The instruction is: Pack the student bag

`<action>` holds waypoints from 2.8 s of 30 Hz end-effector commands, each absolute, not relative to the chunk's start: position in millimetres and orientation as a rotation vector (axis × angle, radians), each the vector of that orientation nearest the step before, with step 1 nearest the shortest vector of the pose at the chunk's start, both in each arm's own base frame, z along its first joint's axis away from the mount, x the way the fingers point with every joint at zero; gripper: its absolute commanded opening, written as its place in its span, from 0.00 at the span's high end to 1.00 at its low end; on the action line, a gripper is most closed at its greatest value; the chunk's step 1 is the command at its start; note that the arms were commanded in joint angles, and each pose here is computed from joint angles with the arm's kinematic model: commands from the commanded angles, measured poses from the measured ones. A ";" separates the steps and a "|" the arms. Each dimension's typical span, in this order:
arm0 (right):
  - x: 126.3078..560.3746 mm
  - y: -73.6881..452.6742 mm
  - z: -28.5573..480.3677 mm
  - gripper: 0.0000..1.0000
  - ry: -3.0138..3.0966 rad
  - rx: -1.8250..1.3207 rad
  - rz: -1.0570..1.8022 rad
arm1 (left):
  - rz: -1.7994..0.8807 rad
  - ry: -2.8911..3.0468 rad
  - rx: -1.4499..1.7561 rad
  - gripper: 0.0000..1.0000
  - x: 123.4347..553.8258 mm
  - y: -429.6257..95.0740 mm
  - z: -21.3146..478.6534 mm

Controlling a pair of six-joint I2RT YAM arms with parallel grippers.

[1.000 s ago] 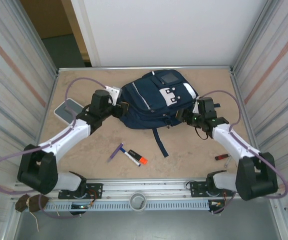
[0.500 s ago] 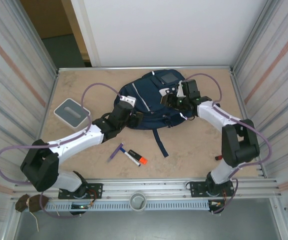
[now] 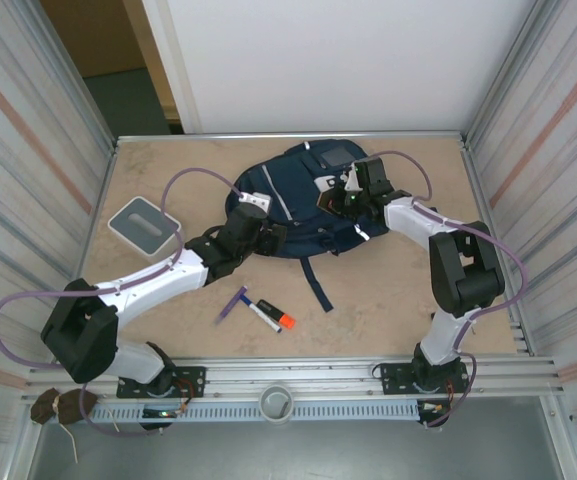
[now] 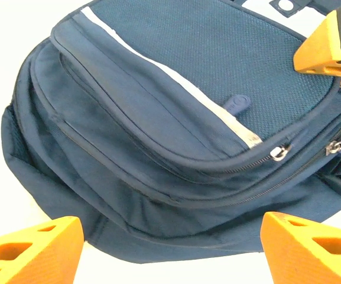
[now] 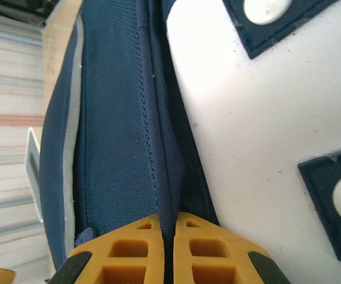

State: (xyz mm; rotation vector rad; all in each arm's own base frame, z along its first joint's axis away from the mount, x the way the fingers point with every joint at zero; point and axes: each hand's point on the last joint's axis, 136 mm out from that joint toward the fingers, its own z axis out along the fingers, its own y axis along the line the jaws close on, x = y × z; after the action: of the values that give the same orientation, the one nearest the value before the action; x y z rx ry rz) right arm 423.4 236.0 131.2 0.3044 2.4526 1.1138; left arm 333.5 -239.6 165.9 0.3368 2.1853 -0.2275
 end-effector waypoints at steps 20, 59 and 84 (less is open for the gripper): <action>418.9 285.3 222.0 1.00 2.150 0.373 1.493 | -0.042 2.130 0.259 0.01 373.3 -260.3 168.8; 415.3 258.4 181.8 1.00 2.347 0.190 1.273 | -0.199 2.237 0.343 0.89 371.8 -236.1 134.9; 414.9 241.8 172.9 1.00 2.436 0.095 1.266 | -0.393 2.088 0.465 0.69 348.1 -236.3 171.7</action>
State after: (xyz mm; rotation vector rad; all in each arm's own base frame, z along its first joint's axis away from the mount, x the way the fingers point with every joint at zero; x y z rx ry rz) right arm 412.5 229.8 147.0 0.2074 2.4979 1.1885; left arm 355.8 -225.5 149.0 0.4492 2.1658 -0.3827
